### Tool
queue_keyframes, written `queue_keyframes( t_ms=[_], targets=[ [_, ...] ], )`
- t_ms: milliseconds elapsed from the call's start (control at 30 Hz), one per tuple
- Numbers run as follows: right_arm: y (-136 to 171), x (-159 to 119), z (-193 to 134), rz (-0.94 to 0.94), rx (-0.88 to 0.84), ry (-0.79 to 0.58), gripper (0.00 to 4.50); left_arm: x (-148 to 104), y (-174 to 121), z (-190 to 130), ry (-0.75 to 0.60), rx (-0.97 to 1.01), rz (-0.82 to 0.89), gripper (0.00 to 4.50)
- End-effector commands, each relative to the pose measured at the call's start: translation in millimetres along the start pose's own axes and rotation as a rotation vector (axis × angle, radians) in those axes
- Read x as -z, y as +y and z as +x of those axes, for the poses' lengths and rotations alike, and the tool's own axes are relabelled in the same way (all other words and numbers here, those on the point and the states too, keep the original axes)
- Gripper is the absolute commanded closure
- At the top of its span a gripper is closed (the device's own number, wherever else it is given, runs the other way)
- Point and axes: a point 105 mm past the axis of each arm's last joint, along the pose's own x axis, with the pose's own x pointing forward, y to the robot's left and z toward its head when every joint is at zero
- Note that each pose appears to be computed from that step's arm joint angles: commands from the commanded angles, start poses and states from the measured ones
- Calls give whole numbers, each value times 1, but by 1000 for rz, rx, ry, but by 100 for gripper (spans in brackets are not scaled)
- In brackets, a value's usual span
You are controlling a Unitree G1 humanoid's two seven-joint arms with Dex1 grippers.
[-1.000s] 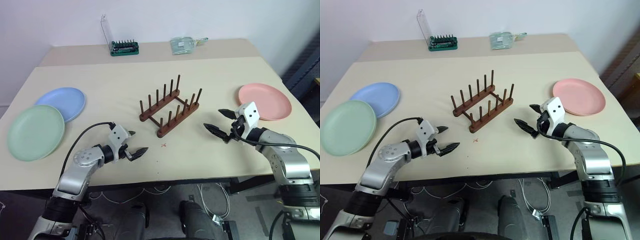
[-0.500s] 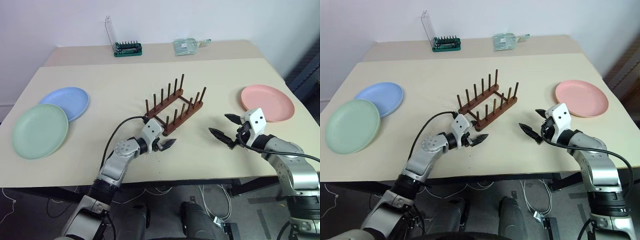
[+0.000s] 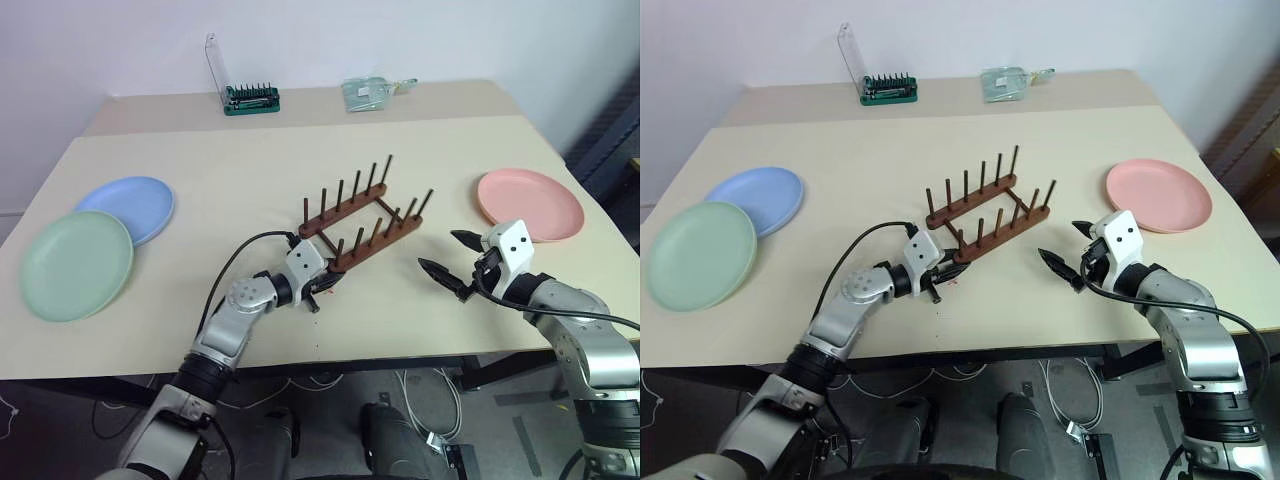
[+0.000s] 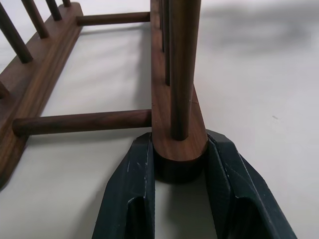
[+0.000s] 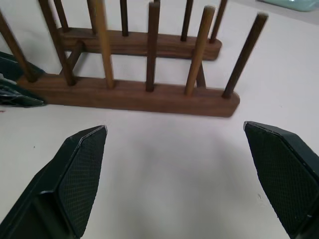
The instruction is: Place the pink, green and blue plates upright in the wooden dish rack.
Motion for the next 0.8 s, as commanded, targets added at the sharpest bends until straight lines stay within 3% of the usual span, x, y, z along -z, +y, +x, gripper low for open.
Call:
queue_keyframes(
  t_ms=[33, 300, 567, 600, 667, 800],
  targets=[
    [0, -13, -1, -32, 11, -41, 0, 13, -1, -13, 40, 170, 9, 374],
    [0, -10, -4, -30, 28, -38, 0, 22, 19, -19, 101, 270, 110, 374],
    [-5, 1, -14, -43, 48, 23, 0, 39, 24, -32, 159, 205, 29, 3],
    [-5, 3, -15, -48, 46, 37, 0, 40, 24, -35, 161, 199, 34, 3],
    [-6, 9, -17, -50, 33, 72, 53, 47, 25, -47, 181, 156, 10, 0],
    [4, 17, -16, -60, -38, 119, 228, 45, 6, -69, 155, 170, -66, 134]
  ],
)
